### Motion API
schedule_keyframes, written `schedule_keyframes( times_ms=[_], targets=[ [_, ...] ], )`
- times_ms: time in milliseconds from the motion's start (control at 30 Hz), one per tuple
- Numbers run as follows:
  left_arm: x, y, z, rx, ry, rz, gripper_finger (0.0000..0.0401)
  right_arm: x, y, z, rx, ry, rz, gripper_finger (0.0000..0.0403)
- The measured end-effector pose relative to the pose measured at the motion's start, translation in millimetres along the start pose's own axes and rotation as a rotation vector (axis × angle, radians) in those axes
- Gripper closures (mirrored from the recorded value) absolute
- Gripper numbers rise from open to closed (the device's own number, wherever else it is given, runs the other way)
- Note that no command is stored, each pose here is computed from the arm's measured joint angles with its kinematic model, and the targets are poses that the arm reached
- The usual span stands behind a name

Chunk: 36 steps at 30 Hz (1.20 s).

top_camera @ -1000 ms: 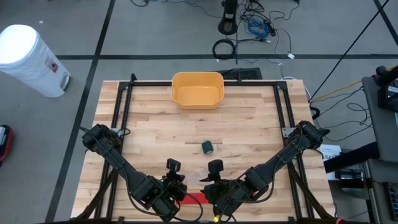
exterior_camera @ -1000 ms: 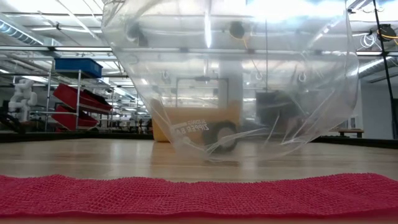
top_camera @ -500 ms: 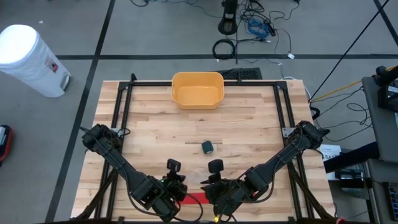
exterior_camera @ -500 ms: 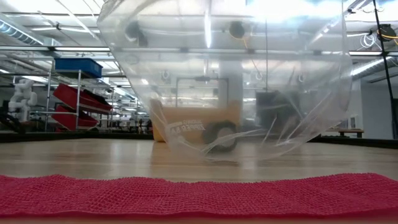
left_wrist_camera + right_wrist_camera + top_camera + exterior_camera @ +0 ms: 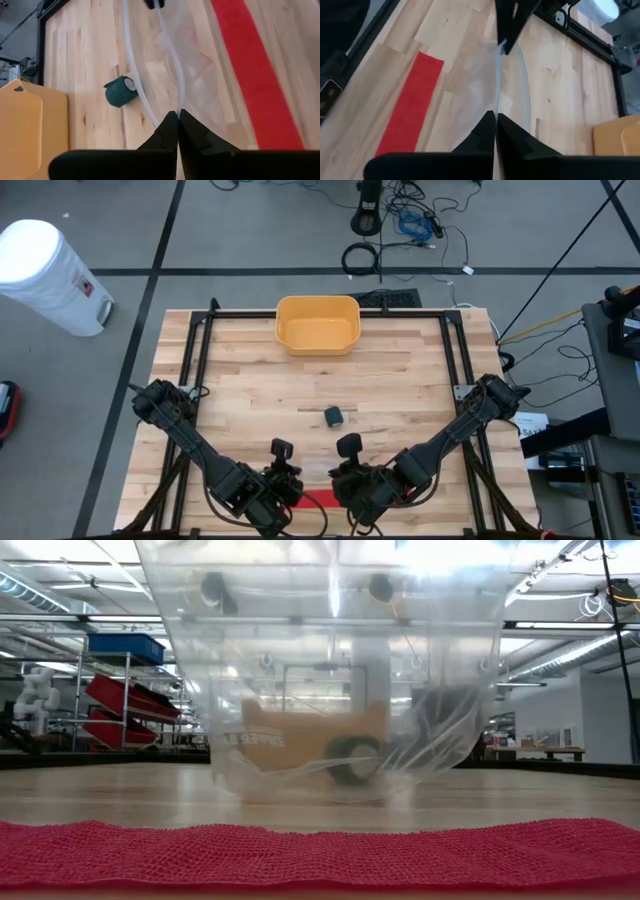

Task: Roll bandage
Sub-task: Open the transparent zip bag

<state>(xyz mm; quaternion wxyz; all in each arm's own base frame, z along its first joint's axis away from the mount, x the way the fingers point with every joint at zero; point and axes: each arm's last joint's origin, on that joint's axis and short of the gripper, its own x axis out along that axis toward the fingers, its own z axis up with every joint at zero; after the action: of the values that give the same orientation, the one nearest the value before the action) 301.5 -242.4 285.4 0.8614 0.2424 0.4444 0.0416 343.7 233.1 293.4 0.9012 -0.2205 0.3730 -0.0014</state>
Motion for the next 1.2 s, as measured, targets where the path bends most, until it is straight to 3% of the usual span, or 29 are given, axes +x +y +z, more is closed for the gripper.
schedule_keyframes(
  times_ms=[167,367,567,733,900,1200],
  targets=[
    [-2.5,-2.4,1.9,-0.015,-0.031,0.007,0.0395,0.1,-0.8,-2.1,-0.022,0.019,-0.015,0.0402],
    [-26.6,-1.9,6.1,-0.051,-0.136,-0.001,0.0345,-1.0,0.7,-3.1,-0.038,0.025,-0.013,0.0403],
    [-40.8,2.4,11.4,-0.043,-0.243,0.115,0.0313,-1.9,2.2,-3.2,-0.059,0.024,-0.006,0.0403],
    [-31.1,11.7,23.2,-0.113,-0.289,0.12,0.0311,-1.9,2.3,-3.2,-0.058,0.024,-0.002,0.0403],
    [0.4,13.8,26.8,-0.141,-0.244,0.021,0.031,-2.9,4.0,-3.3,-0.059,0.022,0.004,0.0403],
    [16.1,18.0,23.4,-0.183,-0.198,0.038,0.031,-5.0,7.2,-3.6,-0.081,0.019,0.013,0.0403]
  ],
)
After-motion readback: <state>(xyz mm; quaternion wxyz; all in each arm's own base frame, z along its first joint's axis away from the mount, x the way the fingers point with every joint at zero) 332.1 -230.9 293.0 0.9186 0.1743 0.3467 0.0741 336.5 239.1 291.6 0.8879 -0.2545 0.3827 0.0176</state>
